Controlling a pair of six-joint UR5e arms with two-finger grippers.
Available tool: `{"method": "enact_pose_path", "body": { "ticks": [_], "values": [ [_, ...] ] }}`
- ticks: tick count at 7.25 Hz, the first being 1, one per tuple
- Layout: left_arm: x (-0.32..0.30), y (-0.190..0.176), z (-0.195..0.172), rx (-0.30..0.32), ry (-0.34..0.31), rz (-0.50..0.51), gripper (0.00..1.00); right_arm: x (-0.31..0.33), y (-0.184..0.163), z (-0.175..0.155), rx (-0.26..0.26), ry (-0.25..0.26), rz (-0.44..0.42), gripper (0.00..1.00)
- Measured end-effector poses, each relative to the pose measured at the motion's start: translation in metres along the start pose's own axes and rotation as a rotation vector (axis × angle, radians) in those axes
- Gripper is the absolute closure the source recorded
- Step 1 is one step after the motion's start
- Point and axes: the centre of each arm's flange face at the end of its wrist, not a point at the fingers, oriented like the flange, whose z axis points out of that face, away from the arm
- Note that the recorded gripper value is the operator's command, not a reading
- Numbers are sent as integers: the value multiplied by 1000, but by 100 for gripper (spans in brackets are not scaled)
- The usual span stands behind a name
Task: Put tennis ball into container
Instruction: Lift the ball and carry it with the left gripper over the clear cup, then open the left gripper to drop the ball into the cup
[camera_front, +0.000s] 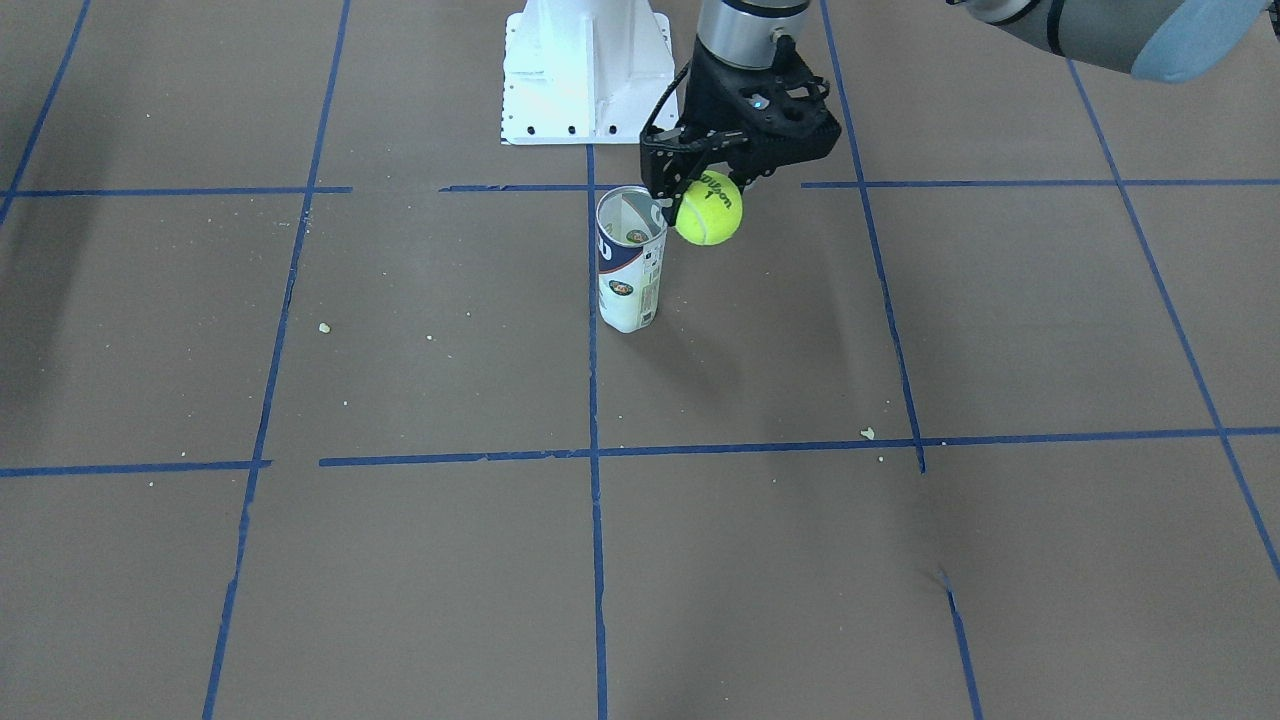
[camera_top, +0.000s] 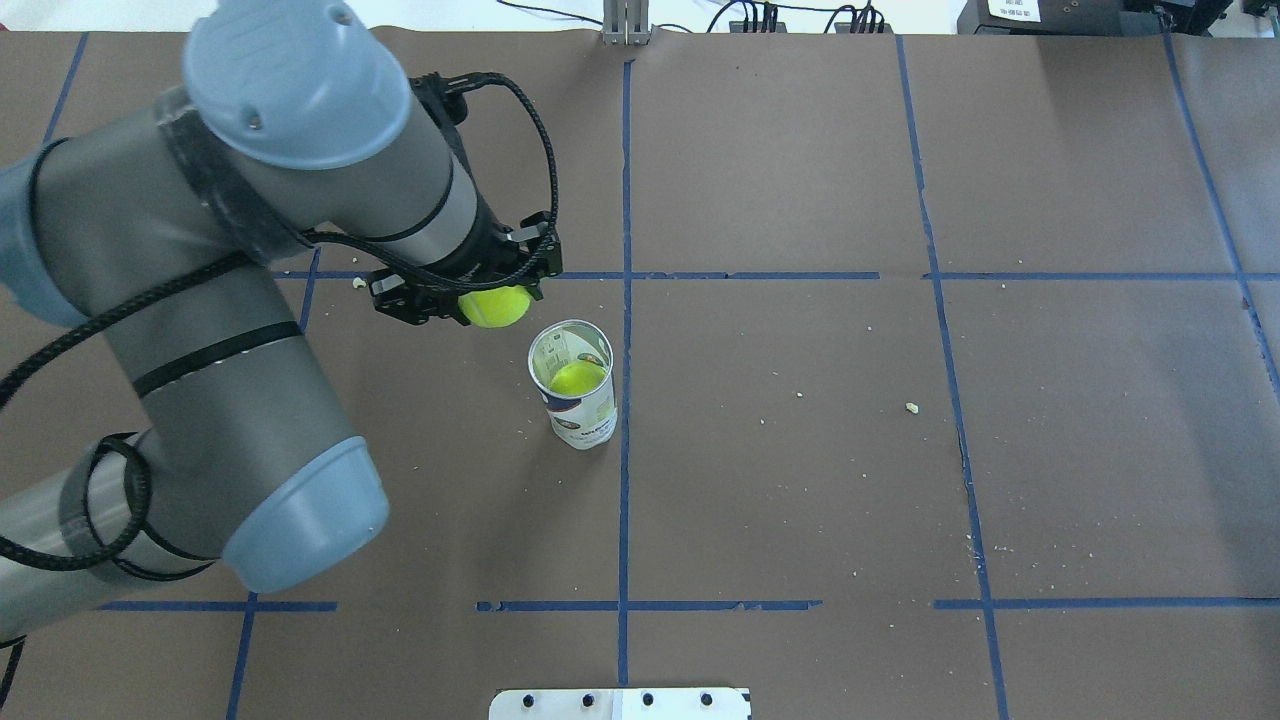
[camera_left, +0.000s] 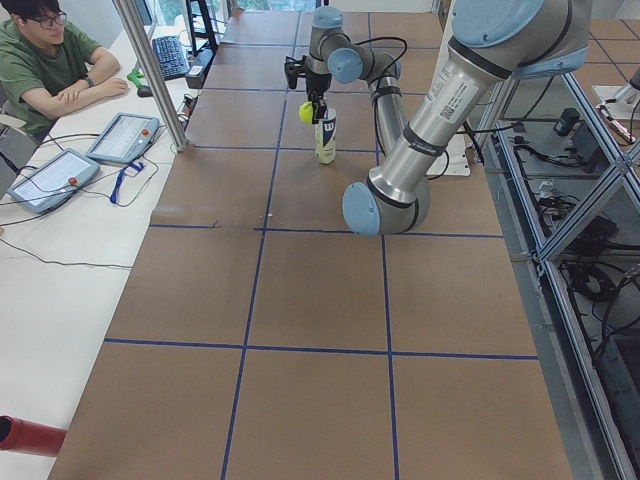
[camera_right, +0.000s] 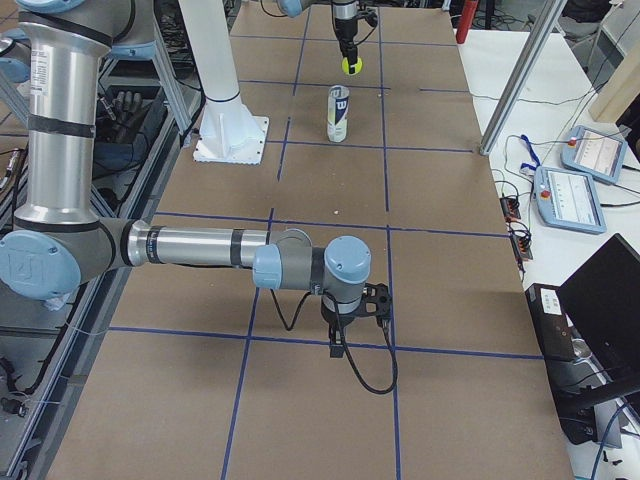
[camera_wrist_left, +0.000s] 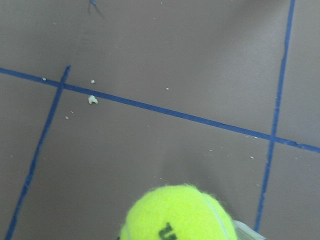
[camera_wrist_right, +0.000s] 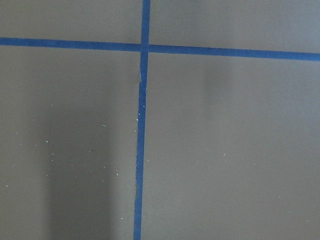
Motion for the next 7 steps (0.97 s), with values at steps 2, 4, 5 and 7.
{"method": "enact_pose_path", "body": {
  "ticks": [2,4,5,7],
  "values": [
    [28,25,8,-36,3,-18,74,0,0,0,0,0,0,0],
    [32,34,13,-45,1,-20,0,0,0,0,0,0,0,0],
    [32,36,15,-47,0,-17,0,0,0,0,0,0,0,0],
    [32,40,15,-50,3,-7,0,0,0,0,0,0,0,0]
  ]
}}
